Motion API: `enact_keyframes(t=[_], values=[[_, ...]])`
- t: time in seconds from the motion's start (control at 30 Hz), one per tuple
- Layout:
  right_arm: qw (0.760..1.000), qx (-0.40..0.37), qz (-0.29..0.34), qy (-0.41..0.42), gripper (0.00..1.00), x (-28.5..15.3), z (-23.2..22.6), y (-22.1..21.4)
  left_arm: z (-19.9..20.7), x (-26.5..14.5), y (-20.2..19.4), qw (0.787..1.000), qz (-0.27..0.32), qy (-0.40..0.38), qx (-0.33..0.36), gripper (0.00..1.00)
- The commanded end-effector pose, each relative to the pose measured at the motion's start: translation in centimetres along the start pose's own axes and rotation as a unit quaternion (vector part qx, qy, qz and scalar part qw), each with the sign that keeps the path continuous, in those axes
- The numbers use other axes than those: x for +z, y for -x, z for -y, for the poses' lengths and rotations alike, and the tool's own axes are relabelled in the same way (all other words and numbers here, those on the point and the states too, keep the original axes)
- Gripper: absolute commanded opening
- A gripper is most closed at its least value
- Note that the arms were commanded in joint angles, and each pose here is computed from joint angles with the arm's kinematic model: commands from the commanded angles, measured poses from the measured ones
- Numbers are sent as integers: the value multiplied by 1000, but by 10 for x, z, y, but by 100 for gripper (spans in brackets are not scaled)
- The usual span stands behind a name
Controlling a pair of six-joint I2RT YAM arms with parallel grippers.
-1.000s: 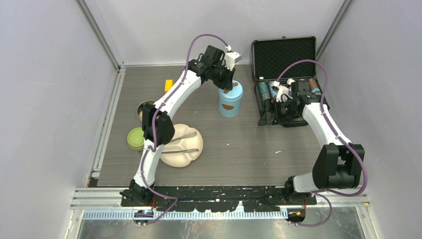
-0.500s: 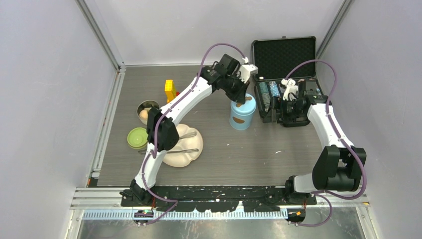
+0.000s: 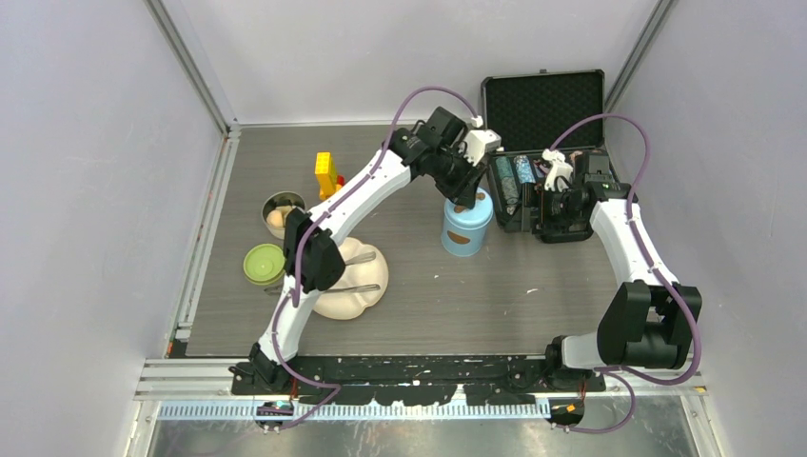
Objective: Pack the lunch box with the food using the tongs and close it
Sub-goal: Move the packing box to the center of the board.
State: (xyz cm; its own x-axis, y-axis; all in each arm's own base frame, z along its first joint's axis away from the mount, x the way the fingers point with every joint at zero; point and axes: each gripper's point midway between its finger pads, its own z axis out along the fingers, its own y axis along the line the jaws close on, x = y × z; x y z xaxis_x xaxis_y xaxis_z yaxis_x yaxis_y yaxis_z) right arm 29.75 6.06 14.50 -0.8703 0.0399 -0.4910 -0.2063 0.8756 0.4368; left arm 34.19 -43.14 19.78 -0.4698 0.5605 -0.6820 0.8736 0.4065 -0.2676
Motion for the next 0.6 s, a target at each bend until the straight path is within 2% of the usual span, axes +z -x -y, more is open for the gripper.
enact_keyframes(t=[0.0, 0.03, 0.33, 0.43, 0.57], values=[[999, -23, 44, 0, 85, -14, -8, 21, 12, -35, 27, 999, 35, 19, 25, 48], [999, -23, 43, 1, 85, -13, -7, 21, 12, -39, 31, 998, 41, 24, 29, 55], [999, -21, 37, 8, 85, -10, -8, 19, -10, -98, 68, 986, 97, 119, 72, 81], [999, -22, 37, 5, 85, -10, -7, 18, -37, -128, 69, 981, 111, 151, 45, 88], [999, -26, 37, 6, 85, -11, -8, 17, -80, -178, 45, 978, 120, 170, -31, 89]])
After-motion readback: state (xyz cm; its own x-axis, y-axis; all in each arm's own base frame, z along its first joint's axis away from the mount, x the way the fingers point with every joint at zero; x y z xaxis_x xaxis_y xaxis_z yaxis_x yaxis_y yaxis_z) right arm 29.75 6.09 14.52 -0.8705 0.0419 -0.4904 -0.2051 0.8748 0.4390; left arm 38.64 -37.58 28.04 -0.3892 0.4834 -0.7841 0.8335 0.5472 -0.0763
